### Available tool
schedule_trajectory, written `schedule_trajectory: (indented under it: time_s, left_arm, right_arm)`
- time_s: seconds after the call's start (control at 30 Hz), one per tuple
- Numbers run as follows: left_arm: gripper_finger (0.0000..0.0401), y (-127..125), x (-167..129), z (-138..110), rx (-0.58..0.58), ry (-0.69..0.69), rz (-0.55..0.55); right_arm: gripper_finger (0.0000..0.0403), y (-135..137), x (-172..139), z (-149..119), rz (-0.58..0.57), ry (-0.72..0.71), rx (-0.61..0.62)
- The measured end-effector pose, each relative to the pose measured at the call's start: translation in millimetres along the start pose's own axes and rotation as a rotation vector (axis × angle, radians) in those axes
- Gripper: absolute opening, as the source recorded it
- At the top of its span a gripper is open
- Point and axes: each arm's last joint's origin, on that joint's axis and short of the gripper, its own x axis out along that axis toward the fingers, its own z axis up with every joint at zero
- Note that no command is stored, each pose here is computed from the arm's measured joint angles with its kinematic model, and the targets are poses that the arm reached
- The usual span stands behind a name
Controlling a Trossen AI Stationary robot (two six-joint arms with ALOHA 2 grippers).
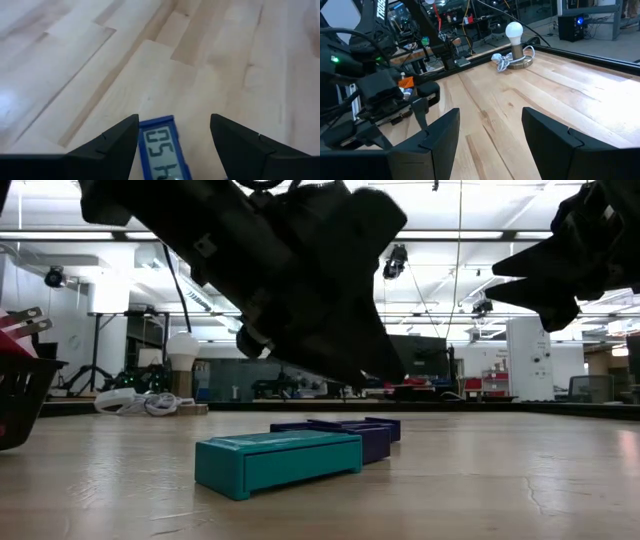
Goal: Pick & Place Office items
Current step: Put the top dark blue digital clock into the orange basket
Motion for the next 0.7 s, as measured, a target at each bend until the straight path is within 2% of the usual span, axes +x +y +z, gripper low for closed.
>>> schedule_trajectory:
  time_s: [0.23, 0.7]
  left_arm:
    - [0.0250, 1, 14, -16, -0.008, 0.028, 0.039]
    - [0.0250, 5, 26, -25, -0.024, 0.050, 0.053]
  right_arm:
    - [0.0210, 0, 0, 0, 0.000, 0.000, 0.000]
    - [0.0210, 0, 0, 0, -0.001, 0.002, -0.002]
